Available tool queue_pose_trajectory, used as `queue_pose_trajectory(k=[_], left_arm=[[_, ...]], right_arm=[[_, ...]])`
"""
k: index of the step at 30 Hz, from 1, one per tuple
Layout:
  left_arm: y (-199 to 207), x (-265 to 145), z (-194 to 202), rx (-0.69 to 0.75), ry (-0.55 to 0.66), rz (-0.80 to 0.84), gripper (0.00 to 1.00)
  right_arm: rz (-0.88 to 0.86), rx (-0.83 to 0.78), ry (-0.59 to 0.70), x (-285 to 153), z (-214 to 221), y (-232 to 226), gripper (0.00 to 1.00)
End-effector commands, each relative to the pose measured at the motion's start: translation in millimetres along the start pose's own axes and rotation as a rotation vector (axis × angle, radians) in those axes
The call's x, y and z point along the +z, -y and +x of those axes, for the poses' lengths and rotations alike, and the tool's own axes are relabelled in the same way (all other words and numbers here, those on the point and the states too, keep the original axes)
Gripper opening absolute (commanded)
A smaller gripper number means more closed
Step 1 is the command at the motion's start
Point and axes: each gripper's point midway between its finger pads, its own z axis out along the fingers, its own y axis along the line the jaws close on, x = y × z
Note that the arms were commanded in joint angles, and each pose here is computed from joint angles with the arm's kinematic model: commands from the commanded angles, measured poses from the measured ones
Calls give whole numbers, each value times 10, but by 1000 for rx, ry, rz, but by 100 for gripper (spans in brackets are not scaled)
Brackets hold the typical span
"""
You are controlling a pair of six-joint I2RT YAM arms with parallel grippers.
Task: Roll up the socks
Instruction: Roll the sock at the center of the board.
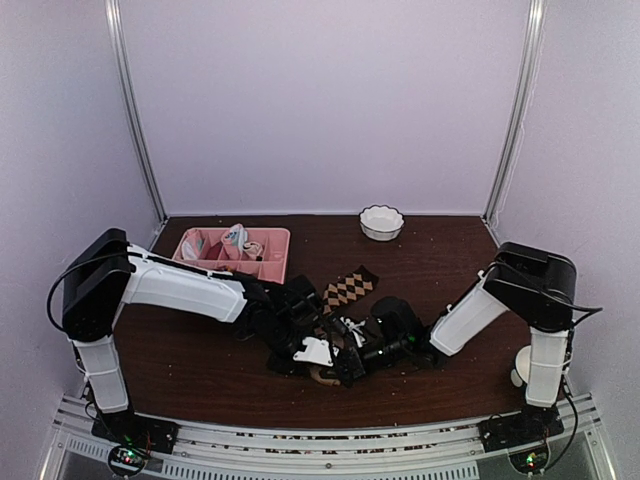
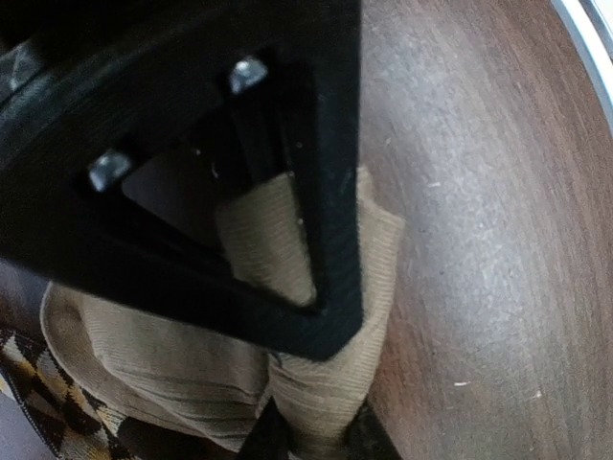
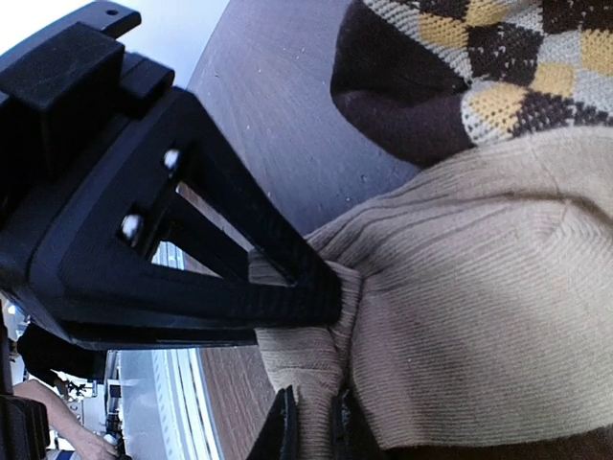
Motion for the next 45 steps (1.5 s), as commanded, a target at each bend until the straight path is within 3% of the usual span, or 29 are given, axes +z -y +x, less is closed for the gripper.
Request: queue_pose_trajectory(k=[1,3,6,13,20,21,22,23,26,29,31,33,39,45], left_arm=[[-38,74,29,-17,-11,11,12],[-54,62,52,-71,5,53,6],[-82,71,130,-174,21,135,0],[53,194,258,-283,17,291,0],[105,205,267,-342,32,388,0],[110,197,269,-358,37,408,0],[107,190,263,-369,43,424,0],[100,190,274,-380,45,438,0],[117,176,269,-393,53,477,1],[149,182,271,-399,50,509,1],[157,192,271,-399,51,519,1],[176,194,270,-396,54,528,1],[217,209,282,-385,53,555,3],[258,262,346,-377,29,567,3]], right_arm=[[327,257,-188,-210,884,836,0],[324,202,-124,-257,756,784,4],[307,112,-17,-361,593,664,18],[369,-74,127,-608,439,511,41],[470,-227,332,-1006,309,399,51],[507,-271,355,-1065,279,366,80],[549,-325,381,-1122,239,309,98],[593,-375,419,-1203,172,230,100],[745,-450,451,-1380,83,193,100],[871,-332,592,-1673,-65,279,100],[889,-176,754,-1927,-89,351,100],[763,-222,787,-1916,-119,219,100],[709,-813,516,-1293,124,-268,88],[579,-1088,306,-712,252,-551,77]])
